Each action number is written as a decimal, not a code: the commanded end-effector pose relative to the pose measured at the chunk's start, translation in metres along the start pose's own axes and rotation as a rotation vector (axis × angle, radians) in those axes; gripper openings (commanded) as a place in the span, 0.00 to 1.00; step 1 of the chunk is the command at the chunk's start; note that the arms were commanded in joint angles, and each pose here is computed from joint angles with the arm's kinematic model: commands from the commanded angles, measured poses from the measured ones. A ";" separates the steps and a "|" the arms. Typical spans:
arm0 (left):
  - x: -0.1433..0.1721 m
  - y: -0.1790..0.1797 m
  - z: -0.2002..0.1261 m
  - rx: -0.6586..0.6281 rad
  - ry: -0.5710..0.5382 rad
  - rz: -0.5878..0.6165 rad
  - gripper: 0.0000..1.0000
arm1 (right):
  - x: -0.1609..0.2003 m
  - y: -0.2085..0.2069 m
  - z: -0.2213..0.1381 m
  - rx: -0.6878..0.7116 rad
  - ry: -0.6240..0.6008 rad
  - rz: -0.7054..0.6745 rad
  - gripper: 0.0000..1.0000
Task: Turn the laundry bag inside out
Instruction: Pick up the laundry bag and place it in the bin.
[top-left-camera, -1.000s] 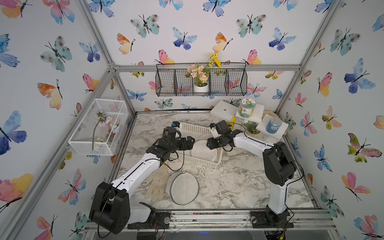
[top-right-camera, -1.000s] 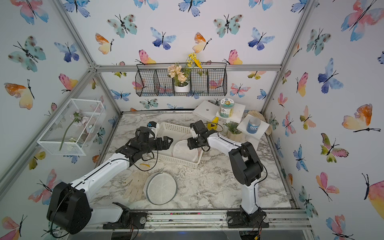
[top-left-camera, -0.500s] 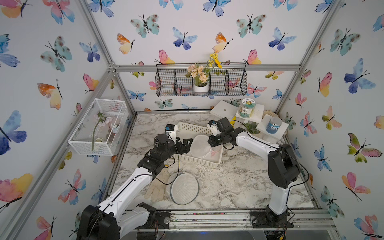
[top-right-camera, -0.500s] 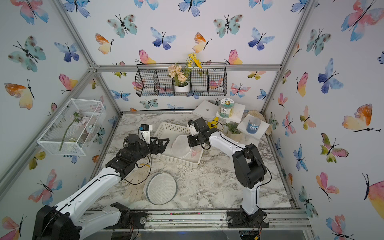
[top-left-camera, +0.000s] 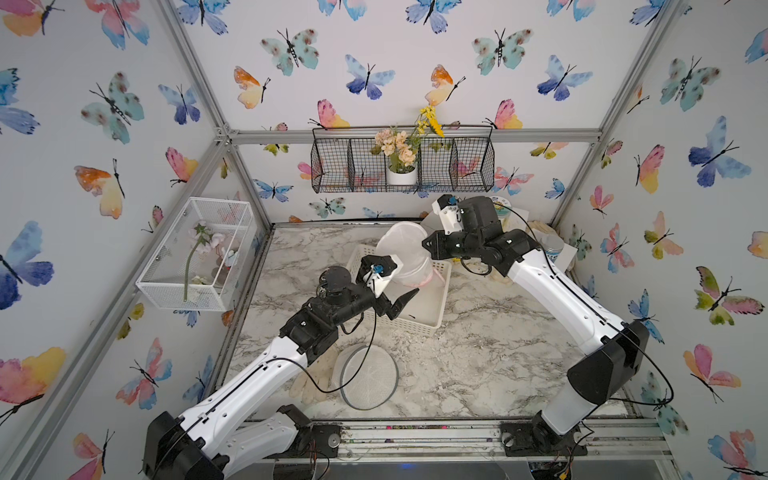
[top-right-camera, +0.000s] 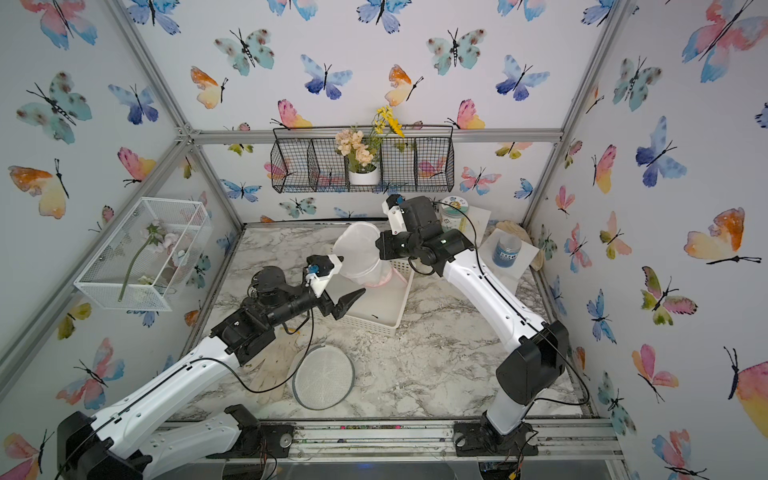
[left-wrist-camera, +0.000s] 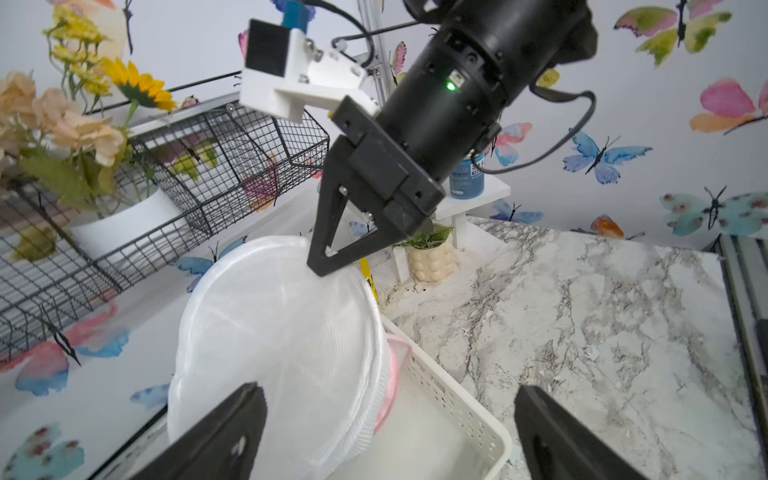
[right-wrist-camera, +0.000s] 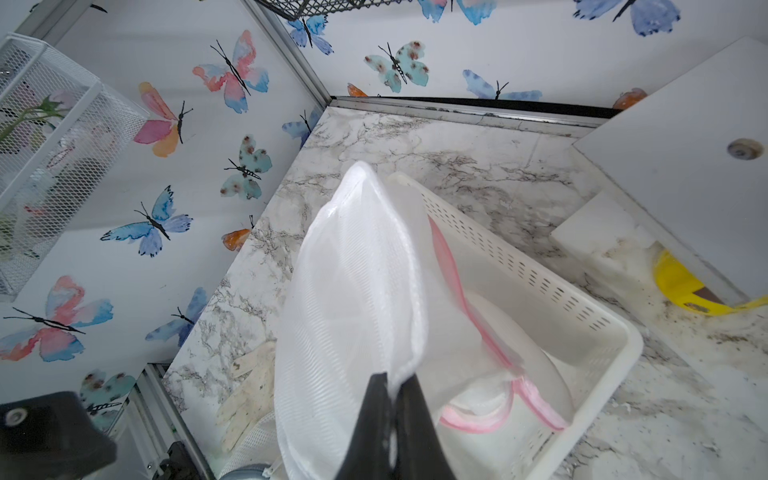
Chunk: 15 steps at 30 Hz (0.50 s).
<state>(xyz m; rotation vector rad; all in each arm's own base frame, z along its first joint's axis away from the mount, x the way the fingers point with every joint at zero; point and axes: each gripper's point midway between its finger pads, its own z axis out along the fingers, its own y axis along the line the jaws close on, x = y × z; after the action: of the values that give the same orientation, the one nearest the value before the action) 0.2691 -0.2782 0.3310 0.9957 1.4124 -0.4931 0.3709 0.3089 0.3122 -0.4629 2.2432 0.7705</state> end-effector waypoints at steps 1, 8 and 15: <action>0.003 0.009 0.009 -0.066 0.050 0.187 0.98 | 0.006 0.004 -0.021 0.011 0.034 0.030 0.02; -0.002 0.012 0.019 -0.058 0.058 0.264 0.91 | 0.001 0.013 -0.052 -0.004 -0.008 0.041 0.02; 0.001 0.005 0.026 -0.001 0.084 0.326 0.77 | -0.001 0.019 -0.070 -0.016 -0.039 0.056 0.02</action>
<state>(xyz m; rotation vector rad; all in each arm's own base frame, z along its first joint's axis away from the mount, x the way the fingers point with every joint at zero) 0.2895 -0.2936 0.3299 1.1694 1.3104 -0.2425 0.3315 0.2814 0.3578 -0.4122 2.2145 0.8081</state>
